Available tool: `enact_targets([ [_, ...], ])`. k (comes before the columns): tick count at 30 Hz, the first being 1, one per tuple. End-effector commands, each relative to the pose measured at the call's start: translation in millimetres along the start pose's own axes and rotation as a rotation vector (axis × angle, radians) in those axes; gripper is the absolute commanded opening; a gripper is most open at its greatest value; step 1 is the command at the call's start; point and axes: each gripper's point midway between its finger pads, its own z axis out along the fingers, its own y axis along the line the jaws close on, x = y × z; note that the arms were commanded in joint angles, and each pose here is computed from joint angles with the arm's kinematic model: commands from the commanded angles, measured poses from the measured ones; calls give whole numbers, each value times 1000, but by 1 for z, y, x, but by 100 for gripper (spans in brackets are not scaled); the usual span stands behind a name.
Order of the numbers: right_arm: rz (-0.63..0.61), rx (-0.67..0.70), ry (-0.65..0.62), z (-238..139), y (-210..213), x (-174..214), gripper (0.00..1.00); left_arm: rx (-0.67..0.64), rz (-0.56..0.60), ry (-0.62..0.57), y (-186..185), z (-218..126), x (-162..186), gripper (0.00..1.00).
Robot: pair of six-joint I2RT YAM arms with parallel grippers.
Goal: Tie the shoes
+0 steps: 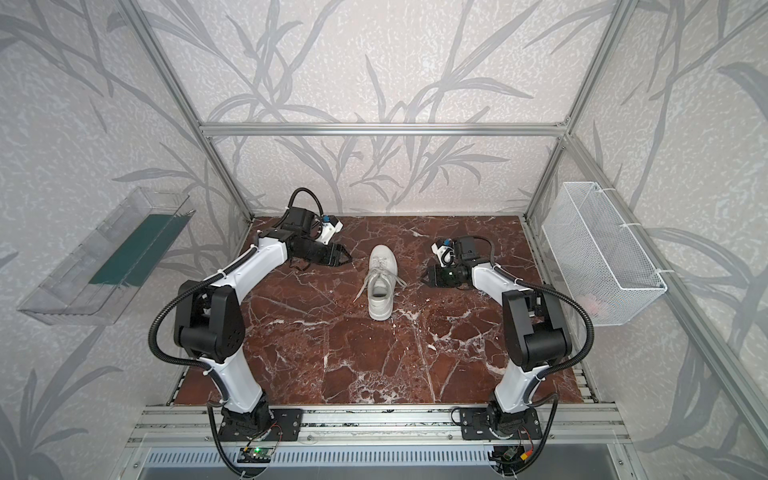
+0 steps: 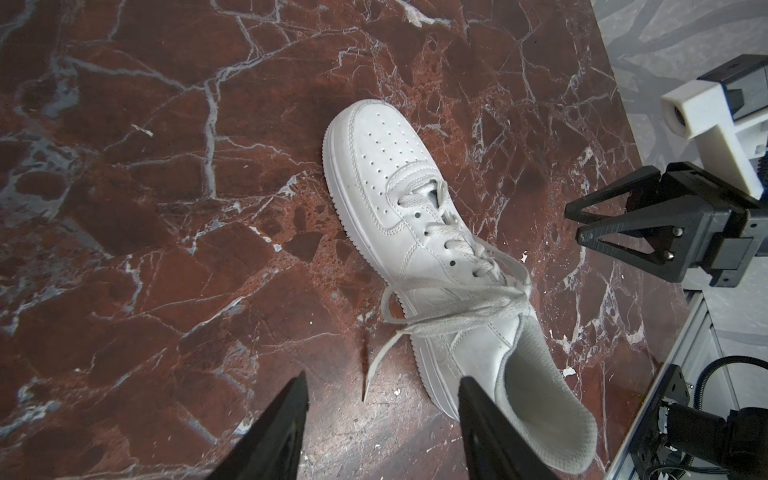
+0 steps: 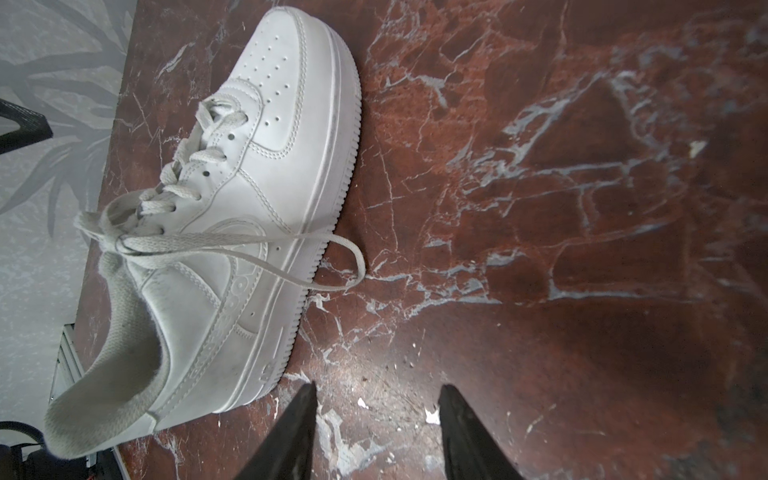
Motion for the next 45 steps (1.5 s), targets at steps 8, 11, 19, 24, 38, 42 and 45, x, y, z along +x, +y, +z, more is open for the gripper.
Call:
enact_targets([
  [8,-57,-18,-29,-18,19,-27,49,-93,19,139,2,27,59,58],
  [11,-63,-19,-20,-17,21,-28,49,-102,35,158,1,38,66,58],
  [19,-76,-12,-11,-19,22,-29,49,-128,65,197,0,58,85,58],
  [24,-78,-8,-3,-19,22,-28,49,-159,78,197,4,64,93,57],
  [38,-99,17,18,-27,21,-19,49,-190,109,150,6,91,102,50],
  [42,-112,21,3,-35,25,-19,49,-234,137,156,9,95,106,42],
  [45,-112,30,2,-37,24,-16,49,-270,168,159,11,99,111,40],
])
